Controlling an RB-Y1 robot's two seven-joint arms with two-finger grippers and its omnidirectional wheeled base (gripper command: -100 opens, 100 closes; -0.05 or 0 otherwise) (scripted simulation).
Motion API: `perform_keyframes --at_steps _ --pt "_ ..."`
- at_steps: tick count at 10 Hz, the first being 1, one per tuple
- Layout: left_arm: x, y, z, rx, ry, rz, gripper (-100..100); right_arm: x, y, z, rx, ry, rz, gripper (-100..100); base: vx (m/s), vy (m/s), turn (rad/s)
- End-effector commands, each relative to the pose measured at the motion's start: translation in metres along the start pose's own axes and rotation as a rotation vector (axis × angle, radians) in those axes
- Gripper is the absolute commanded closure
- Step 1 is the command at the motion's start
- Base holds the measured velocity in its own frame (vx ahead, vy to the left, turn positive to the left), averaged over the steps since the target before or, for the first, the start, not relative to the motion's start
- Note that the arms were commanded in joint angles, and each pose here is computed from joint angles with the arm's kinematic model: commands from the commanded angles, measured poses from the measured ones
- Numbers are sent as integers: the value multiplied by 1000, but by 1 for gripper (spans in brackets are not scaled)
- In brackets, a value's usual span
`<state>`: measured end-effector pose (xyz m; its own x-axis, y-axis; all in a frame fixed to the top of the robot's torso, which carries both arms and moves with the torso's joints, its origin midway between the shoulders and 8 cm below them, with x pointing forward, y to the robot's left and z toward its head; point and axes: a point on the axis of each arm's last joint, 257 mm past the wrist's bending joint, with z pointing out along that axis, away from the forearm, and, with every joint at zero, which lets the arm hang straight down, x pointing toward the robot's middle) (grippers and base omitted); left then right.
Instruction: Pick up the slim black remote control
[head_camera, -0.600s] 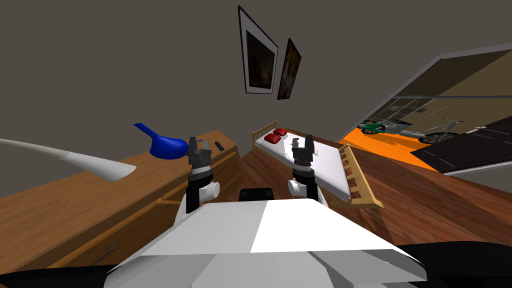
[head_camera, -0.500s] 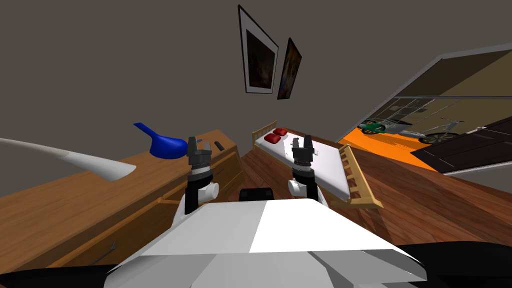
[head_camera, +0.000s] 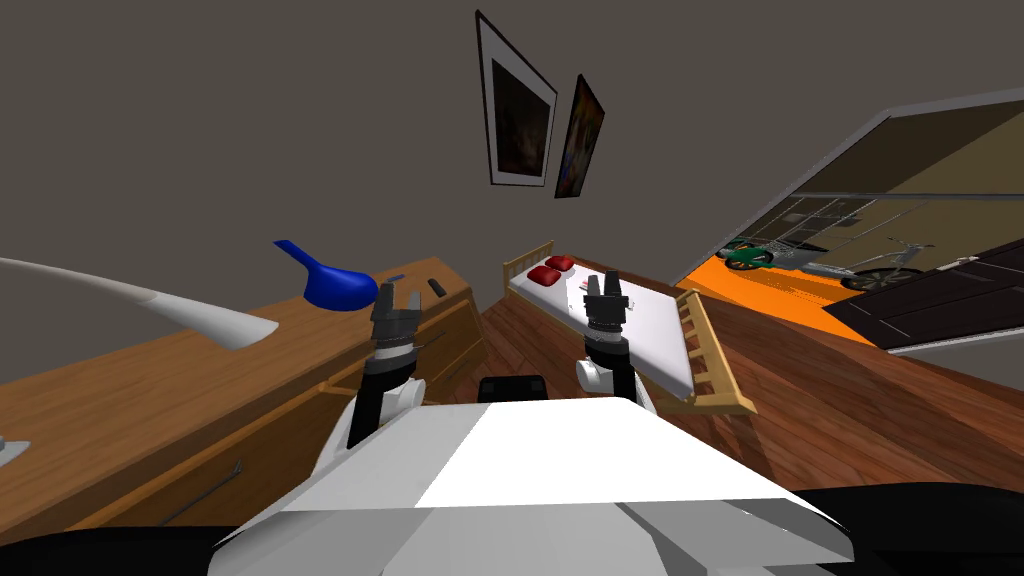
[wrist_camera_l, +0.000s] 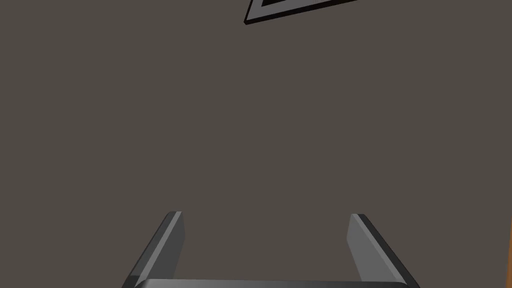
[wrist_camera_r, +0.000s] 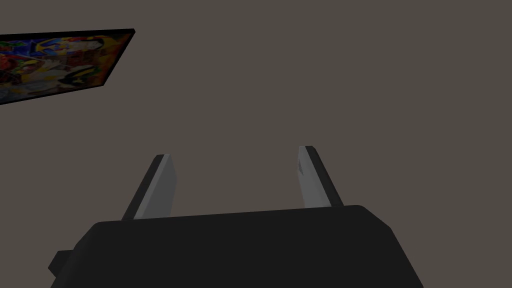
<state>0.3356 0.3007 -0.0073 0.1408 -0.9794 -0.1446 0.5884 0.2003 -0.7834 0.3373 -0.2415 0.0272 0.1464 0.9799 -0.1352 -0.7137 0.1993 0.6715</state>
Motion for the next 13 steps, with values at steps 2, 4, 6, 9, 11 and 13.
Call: perform_keyframes --at_steps 2,4,6,9,11,13 --pt "-7 13 -25 -63 49 -23 -100 0 0 0 0 0 0 0 -65 -112 45" --pt "-13 21 -41 -107 62 -30 -100 0 0 0 0 0 0 0 -56 -106 35" --pt "-20 28 -56 -149 75 -36 -100 0 0 0 0 0 0 0 -23 -71 24" --pt "-33 39 -86 -230 98 -44 -100 0 0 0 0 0 0 0 -13 -79 35" --pt "-42 44 -104 -282 108 -44 -100 0 0 0 0 0 0 0 -6 -73 30" --pt "-51 49 -125 -340 117 -41 -100 0 0 0 0 0 0 0 11 -89 39"
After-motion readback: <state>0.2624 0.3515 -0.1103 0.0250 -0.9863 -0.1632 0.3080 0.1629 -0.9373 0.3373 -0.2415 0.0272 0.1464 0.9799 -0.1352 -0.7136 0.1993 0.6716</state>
